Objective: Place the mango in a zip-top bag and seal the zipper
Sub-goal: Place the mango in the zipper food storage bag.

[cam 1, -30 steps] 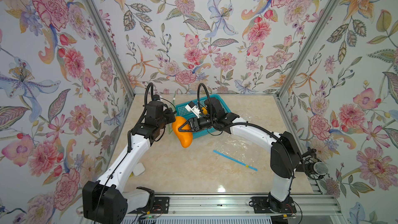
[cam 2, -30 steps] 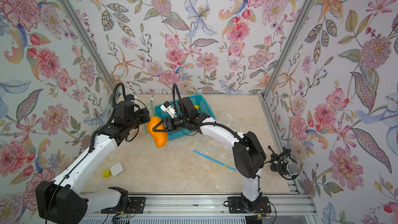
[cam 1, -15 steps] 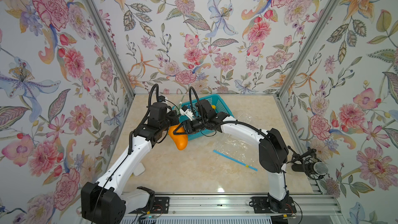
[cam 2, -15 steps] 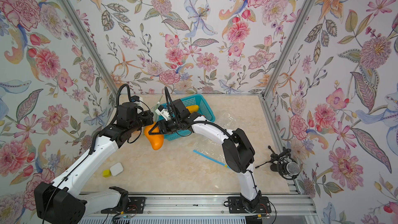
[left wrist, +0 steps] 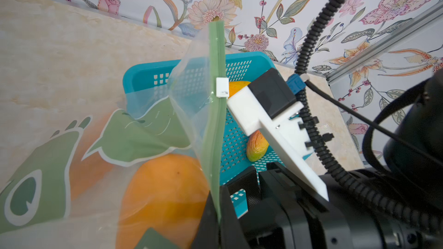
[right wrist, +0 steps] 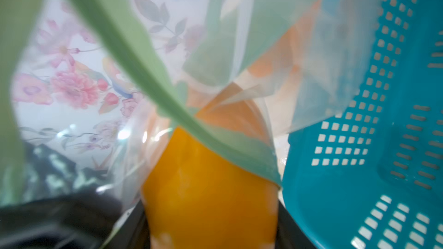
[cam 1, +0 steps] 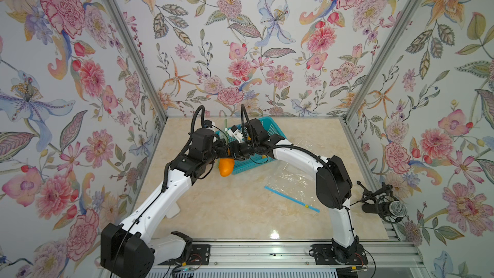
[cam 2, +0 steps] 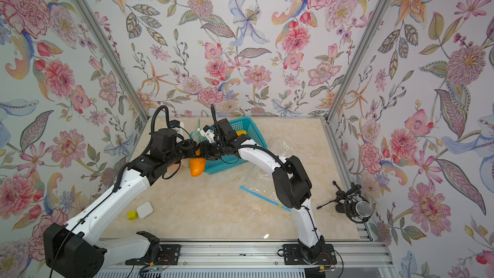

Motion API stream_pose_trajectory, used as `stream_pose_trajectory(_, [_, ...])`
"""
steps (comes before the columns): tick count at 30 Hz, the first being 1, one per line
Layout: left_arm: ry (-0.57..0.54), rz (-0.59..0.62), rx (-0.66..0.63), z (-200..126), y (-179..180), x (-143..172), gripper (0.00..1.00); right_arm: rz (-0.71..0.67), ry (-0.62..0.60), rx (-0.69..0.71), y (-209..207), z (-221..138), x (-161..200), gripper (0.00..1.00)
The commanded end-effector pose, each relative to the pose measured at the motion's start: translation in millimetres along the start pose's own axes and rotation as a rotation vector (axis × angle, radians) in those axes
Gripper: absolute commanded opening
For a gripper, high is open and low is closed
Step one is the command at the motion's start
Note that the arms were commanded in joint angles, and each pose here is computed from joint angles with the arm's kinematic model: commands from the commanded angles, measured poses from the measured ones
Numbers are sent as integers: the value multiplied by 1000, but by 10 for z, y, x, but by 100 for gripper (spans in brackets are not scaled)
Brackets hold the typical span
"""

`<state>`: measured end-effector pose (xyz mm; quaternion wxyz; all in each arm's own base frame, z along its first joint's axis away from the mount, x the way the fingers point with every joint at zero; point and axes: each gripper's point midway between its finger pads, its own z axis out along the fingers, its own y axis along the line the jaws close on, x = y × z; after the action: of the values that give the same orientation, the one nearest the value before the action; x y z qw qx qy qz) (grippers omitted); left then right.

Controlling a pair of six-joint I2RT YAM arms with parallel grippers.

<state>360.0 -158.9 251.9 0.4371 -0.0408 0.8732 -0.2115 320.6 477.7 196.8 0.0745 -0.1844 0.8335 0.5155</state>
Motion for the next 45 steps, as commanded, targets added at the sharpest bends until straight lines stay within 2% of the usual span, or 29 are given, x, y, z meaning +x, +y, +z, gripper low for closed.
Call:
stream_pose_trajectory(1, [45,1,9,53,-57,157,0,88,-55,32,-123,-31,-153,13])
stream_pose_trajectory(5, [39,-12,0,33,-24,178,0,151,-141,76,-293,-210,-289,17])
stream_pose_trajectory(13, [41,-72,34,164,-105,357,0,186,-320,95,-187,-423,-670,19])
stream_pose_trajectory(20, [56,-67,44,233,-192,402,0,224,-369,9,-13,-446,-810,21])
stream_pose_trajectory(27, [31,-75,7,125,-116,358,0,220,-461,-23,110,-781,-974,21])
stream_pose_trajectory(33, [5,-46,-46,29,-37,217,0,175,-430,-69,282,-854,-950,22])
stream_pose_trajectory(35, [-2,-40,-56,6,-6,169,0,129,-357,-105,398,-797,-909,26])
stream_pose_trajectory(38, [-19,-32,-62,-16,14,80,0,78,-237,-136,472,-631,-717,26])
stream_pose_trajectory(42, [-41,-22,-68,-18,14,-59,0,33,-155,-107,451,-523,-459,28])
stream_pose_trajectory(44, [-53,-16,-69,-14,12,-144,0,-3,-123,-103,461,-519,-362,36])
stream_pose_trajectory(45, [-57,-13,-70,-8,9,-184,0,-22,-108,-90,448,-521,-325,36])
